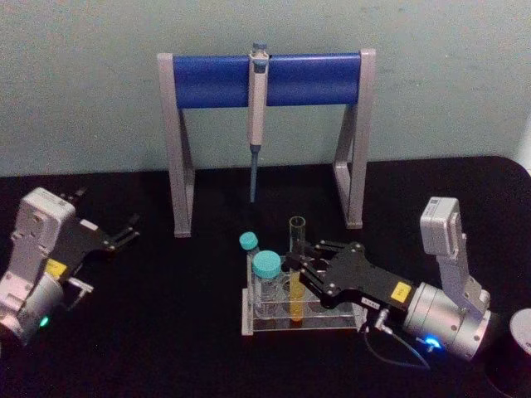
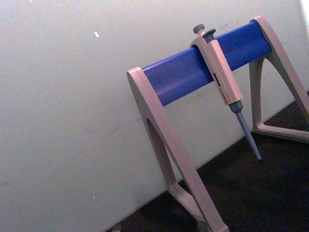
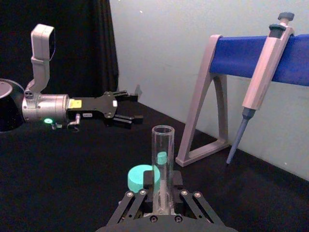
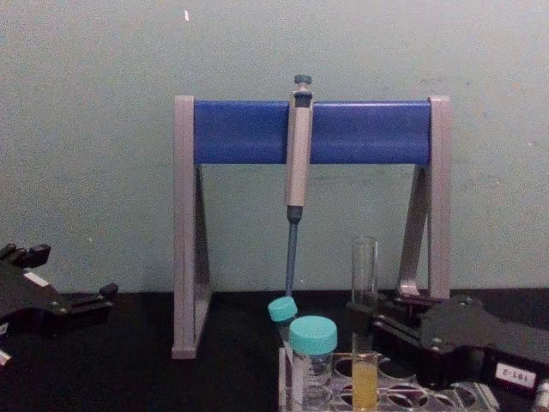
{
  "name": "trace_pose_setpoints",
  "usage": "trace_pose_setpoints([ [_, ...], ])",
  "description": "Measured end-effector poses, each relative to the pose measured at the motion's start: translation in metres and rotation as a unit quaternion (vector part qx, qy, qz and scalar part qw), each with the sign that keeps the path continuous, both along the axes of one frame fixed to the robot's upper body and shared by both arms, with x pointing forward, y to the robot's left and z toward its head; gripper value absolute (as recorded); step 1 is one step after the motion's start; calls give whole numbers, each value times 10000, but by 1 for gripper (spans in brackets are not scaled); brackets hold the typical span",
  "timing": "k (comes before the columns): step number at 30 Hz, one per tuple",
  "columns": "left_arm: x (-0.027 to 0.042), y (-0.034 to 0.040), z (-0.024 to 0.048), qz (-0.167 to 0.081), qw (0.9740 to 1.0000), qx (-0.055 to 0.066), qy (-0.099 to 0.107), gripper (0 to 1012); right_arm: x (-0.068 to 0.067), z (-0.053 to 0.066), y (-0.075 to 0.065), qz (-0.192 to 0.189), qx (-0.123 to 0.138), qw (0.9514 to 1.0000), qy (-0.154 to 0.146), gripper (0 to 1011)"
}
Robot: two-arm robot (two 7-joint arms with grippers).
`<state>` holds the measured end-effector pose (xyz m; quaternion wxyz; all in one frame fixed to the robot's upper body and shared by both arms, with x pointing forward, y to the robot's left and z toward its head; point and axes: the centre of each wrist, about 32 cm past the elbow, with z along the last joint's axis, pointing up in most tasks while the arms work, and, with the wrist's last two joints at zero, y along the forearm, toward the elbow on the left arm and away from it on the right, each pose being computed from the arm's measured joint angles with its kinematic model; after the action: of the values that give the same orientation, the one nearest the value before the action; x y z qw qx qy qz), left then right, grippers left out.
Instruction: Pick up the test tube from the test tube rack, shake it, then place it back into the test tube rack.
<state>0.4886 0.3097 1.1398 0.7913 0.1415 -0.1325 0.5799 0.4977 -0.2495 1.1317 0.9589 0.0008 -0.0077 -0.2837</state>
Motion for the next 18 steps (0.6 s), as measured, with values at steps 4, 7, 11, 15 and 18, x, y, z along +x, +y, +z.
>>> trace_pose_setpoints([
  [4, 0, 0, 0, 0, 10000, 0, 0, 1001, 0, 0, -1, 1, -1, 10000, 1, 221],
  [7, 0, 0, 0, 0, 10000, 0, 0, 1001, 0, 0, -2, 1, -1, 10000, 2, 221],
  [11, 0, 0, 0, 0, 10000, 0, 0, 1001, 0, 0, -3, 3, 0, 10000, 3, 224],
  [15, 0, 0, 0, 0, 10000, 0, 0, 1001, -1, -3, -5, 3, -14, 10000, 19, 311],
  [18, 0, 0, 0, 0, 10000, -1, 0, 1001, -1, -3, -5, 5, -13, 10000, 18, 408],
])
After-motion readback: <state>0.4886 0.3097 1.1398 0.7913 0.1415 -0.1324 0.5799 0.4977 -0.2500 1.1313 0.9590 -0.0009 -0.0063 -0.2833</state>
